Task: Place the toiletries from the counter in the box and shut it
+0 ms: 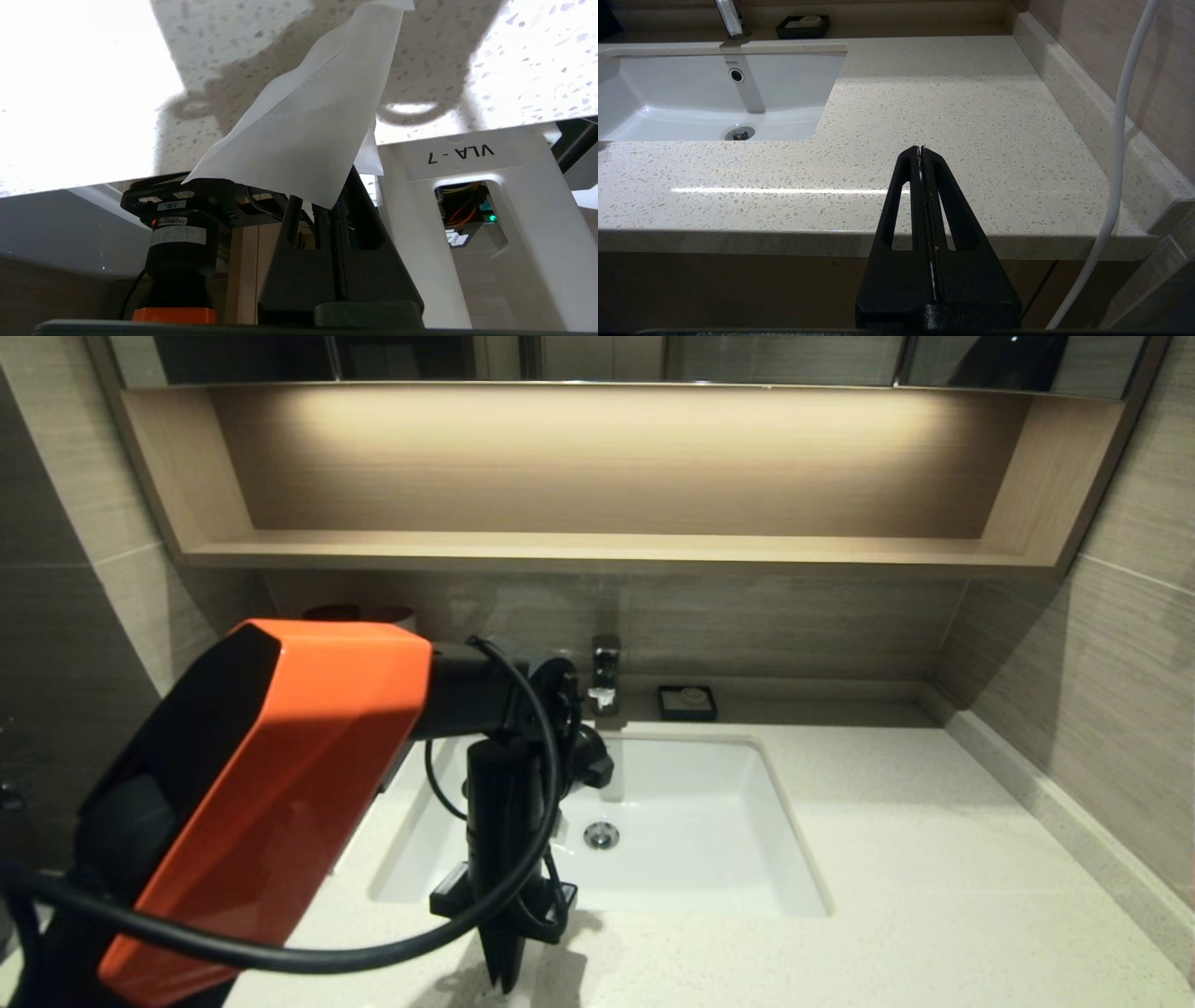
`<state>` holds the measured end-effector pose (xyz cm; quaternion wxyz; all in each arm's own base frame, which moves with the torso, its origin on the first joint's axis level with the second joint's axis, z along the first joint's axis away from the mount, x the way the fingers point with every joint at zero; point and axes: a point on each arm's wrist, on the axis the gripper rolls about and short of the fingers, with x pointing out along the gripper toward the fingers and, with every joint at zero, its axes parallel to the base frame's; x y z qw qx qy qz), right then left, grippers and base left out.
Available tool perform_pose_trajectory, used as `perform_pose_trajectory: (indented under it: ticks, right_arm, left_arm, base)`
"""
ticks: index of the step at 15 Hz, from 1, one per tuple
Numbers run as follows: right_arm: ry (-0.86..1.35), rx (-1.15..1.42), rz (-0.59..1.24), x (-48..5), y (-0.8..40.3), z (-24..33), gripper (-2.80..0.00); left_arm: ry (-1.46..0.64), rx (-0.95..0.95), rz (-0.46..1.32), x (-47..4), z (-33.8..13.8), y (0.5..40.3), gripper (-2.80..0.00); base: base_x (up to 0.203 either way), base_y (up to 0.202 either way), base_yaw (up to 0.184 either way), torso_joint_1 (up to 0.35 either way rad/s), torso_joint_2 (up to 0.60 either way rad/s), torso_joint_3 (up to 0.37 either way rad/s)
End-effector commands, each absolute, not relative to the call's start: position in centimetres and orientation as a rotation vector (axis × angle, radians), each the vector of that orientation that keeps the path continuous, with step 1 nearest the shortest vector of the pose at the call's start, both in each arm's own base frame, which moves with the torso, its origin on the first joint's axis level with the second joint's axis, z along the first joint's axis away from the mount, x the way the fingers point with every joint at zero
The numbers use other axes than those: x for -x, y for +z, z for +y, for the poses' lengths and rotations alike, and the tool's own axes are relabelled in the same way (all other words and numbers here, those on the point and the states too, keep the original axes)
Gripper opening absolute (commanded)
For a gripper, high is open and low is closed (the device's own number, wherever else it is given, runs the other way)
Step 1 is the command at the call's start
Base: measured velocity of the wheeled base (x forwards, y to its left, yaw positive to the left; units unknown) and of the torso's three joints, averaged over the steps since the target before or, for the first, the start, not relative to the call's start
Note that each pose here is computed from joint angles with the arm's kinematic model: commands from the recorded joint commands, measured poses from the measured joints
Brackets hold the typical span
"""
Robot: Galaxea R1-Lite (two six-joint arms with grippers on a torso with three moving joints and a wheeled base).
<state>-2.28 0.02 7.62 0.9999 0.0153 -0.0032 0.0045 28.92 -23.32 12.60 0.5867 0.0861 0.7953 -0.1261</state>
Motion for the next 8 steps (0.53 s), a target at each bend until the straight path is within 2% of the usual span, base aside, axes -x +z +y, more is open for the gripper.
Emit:
perform_pose_trajectory:
  ticks: [1,5,8]
  right_arm:
    - [0.009,-0.031,-0.006,2.3,7.6,0.0,-2.8]
    - [0.009,-0.031,-0.006,2.3,7.6,0.0,-2.8]
    - [0.009,-0.031,-0.006,2.3,7.6,0.0,-2.8]
  left_arm:
    - [-0.295,-0.153,1.809,-28.7,-21.9,15.1,-2.8]
    - [-0.259,-0.029,1.703,-28.7,-17.8,19.6,-2.8]
    - [-0.163,0.071,1.629,-29.7,-13.5,21.5,-2.8]
  base:
    - [0.0,0.0,0.0,0.0,0.0,0.0]
    - [0.0,0.0,0.0,0.0,0.0,0.0]
    - [0.0,0.0,0.0,0.0,0.0,0.0]
